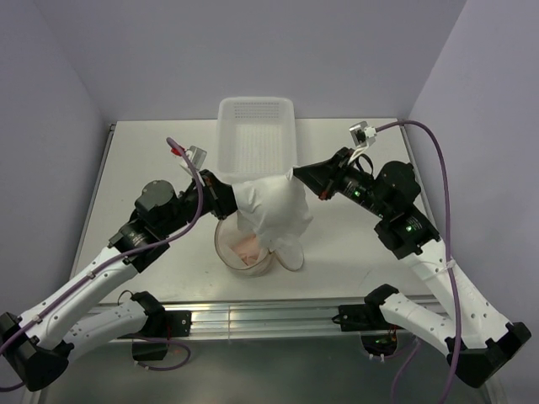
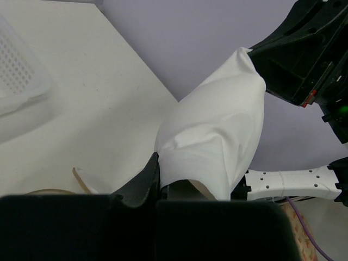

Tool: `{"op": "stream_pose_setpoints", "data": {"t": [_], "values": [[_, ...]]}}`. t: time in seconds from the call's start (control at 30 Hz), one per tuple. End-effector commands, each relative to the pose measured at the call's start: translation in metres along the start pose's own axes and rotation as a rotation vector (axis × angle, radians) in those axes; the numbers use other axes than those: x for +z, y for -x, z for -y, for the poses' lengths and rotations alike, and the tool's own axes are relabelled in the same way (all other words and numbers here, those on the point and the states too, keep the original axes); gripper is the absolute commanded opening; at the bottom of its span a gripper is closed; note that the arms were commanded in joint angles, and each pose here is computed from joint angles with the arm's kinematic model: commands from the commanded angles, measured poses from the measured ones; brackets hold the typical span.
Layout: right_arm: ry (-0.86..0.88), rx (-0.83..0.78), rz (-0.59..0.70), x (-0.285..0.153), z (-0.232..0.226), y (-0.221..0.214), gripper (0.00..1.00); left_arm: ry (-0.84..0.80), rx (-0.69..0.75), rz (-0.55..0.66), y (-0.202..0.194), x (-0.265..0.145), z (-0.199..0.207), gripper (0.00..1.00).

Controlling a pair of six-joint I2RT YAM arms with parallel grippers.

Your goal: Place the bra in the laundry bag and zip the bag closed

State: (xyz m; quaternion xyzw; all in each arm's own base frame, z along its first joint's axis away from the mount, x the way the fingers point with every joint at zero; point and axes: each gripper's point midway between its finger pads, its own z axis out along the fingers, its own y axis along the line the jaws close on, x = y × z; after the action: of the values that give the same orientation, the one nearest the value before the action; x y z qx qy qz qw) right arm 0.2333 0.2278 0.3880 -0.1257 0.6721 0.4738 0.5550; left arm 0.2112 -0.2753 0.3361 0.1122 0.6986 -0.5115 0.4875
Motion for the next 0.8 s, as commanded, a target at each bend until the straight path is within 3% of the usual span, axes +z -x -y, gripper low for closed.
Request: {"op": "stream_pose_setpoints", "data": {"t": [0.0,0.07,0.13,0.17,0.23,0.27,0.37,0.47,0.77], "values": [[0.036,-0.006,0.019,-0.006,-0.006,0.000,0.00,-0.085,0.020,0.084,0.024,-0.006,0.024,0.00],[0.036,0.007,0.007,-0.008,-0.001,-0.011,0.00,-0.114,-0.010,0.083,0.018,-0.004,0.026,0.00],[0.037,-0.009,0.023,-0.012,-0.002,-0.011,0.11,-0.133,-0.015,0.083,0.019,0.001,0.027,0.00],[0.031,-0.020,0.024,-0.016,-0.002,-0.011,0.26,-0.146,-0.019,0.077,0.021,0.002,0.032,0.00],[0.020,-0.077,0.006,-0.020,-0.001,-0.013,0.46,-0.135,-0.032,0.057,0.020,0.005,0.030,0.00],[0.018,-0.101,0.006,-0.028,-0.005,-0.009,0.63,-0.140,-0.032,0.058,0.025,0.005,0.034,0.00],[0.039,-0.204,0.039,-0.046,-0.018,0.004,0.83,-0.103,-0.048,0.029,0.027,0.005,0.028,0.00],[0.053,-0.248,0.063,-0.060,-0.027,0.009,0.92,-0.074,-0.065,0.021,0.032,0.003,0.022,0.00],[0.332,-0.293,-0.056,-0.060,-0.071,-0.006,0.97,-0.150,-0.074,0.036,0.064,0.003,0.045,0.00]]}}
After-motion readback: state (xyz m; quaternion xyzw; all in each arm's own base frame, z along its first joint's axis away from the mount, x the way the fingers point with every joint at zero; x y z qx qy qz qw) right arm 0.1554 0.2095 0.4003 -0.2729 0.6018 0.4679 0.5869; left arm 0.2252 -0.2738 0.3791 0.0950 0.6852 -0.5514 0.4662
